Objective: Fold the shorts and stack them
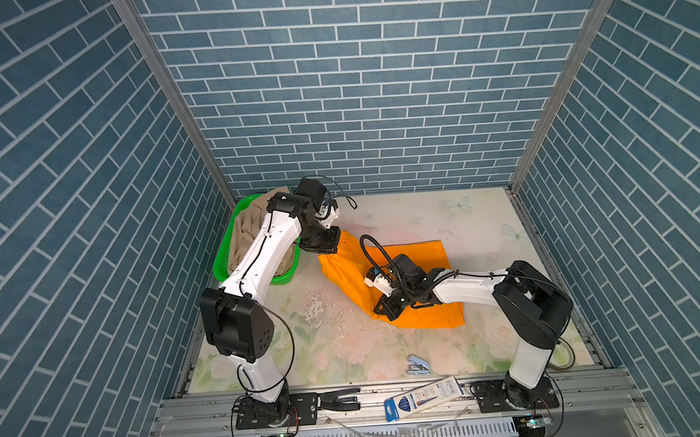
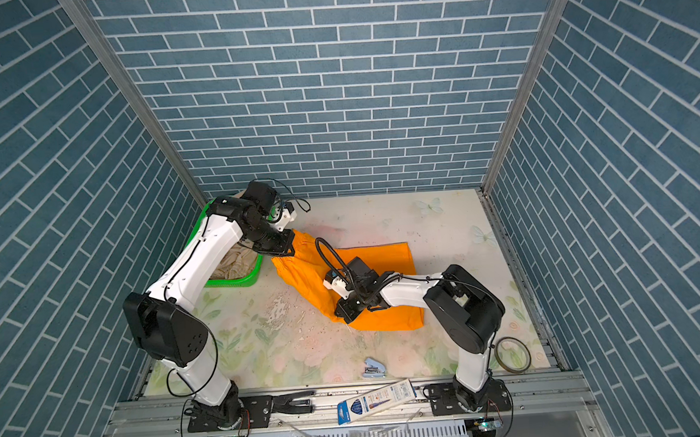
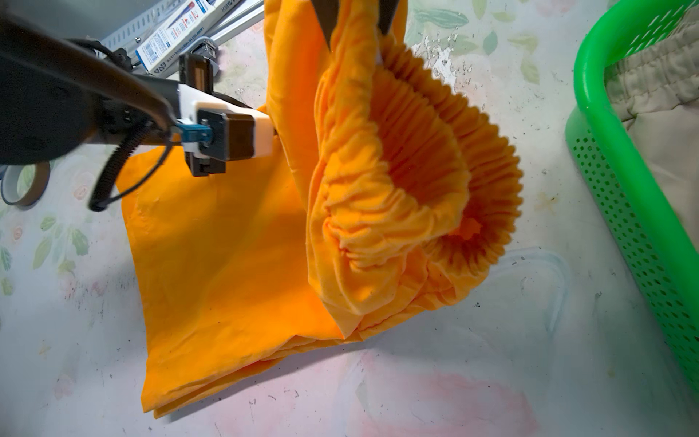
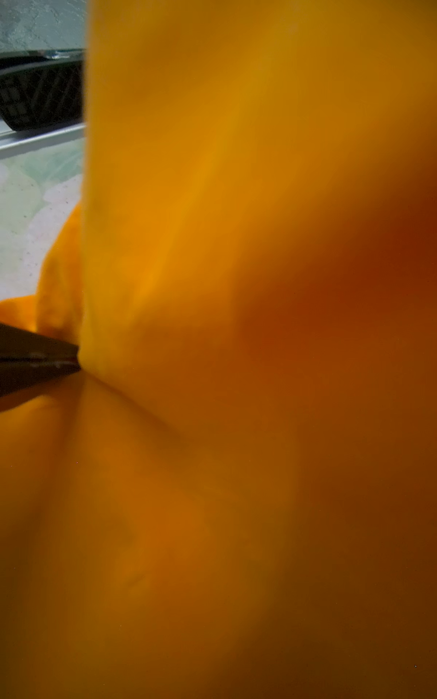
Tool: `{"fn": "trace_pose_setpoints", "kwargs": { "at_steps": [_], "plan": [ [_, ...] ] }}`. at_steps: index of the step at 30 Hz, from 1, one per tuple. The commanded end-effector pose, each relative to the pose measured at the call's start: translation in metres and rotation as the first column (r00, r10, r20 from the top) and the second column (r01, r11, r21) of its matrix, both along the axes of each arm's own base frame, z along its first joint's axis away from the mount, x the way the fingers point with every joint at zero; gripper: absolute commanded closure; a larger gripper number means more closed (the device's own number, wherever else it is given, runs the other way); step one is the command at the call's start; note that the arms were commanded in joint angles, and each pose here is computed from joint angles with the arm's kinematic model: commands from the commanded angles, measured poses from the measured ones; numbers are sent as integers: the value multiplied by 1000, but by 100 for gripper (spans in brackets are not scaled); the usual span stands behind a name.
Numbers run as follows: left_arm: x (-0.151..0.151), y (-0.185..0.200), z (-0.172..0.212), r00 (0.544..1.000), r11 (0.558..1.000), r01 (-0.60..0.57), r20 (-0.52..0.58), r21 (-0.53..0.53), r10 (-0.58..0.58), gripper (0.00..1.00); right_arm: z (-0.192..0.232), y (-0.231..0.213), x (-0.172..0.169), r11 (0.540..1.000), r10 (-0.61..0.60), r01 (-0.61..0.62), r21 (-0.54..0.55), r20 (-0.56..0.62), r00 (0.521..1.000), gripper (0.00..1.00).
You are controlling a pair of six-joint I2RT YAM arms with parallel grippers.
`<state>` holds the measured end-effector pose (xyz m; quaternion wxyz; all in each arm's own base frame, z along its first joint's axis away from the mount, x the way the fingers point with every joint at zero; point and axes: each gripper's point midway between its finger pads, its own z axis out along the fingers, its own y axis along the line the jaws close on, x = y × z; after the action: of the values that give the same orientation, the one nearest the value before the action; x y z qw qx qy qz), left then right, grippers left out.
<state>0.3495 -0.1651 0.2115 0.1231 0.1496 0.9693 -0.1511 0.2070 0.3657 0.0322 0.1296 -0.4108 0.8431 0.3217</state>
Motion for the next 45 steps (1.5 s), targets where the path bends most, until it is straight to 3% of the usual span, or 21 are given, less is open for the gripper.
{"fn": "trace_pose_setpoints", "kwargs": {
  "at_steps": [1, 8, 12, 16, 22, 26, 29, 32, 45],
  "plan": [
    [3, 11, 1, 1000, 999, -3, -2, 53, 3, 100, -3, 27, -14, 998, 49, -47, 48, -42, 998, 100],
    [2, 15, 2, 1000, 997, -17, -14, 74, 18, 100, 12, 55, 7, 990, -25, 22, 141, 17, 1000, 100],
    [3, 18, 3, 1000, 989, -27, -12, 144, 29, 100, 48, 34, 19, 979, -115, 95, 180, 101, 988, 100],
    [2, 9, 3, 999, 988, -32, -17, 151, 35, 100, 54, -33, 30, 946, -316, 309, 102, 72, 946, 100],
    [1, -15, 4, 1000, 986, 7, -25, 164, -3, 100, 31, -126, -13, 877, -471, 473, -84, 46, 881, 100],
    [-5, -34, -1, 999, 985, 39, -42, 168, -32, 100, 9, -174, -40, 783, -596, 587, -207, 21, 802, 100],
    [-7, -46, -3, 999, 985, 42, -37, 167, -36, 100, -5, -195, -51, 723, -663, 647, -241, 20, 748, 100],
    [-8, -59, -4, 998, 984, 51, -34, 173, -45, 100, -16, -201, -59, 705, -689, 667, -241, -7, 725, 100],
    [-32, -145, -11, 988, 982, 153, -34, 113, -150, 100, -22, -206, -70, 699, -703, 678, -228, -44, 710, 100]
  ]
}}
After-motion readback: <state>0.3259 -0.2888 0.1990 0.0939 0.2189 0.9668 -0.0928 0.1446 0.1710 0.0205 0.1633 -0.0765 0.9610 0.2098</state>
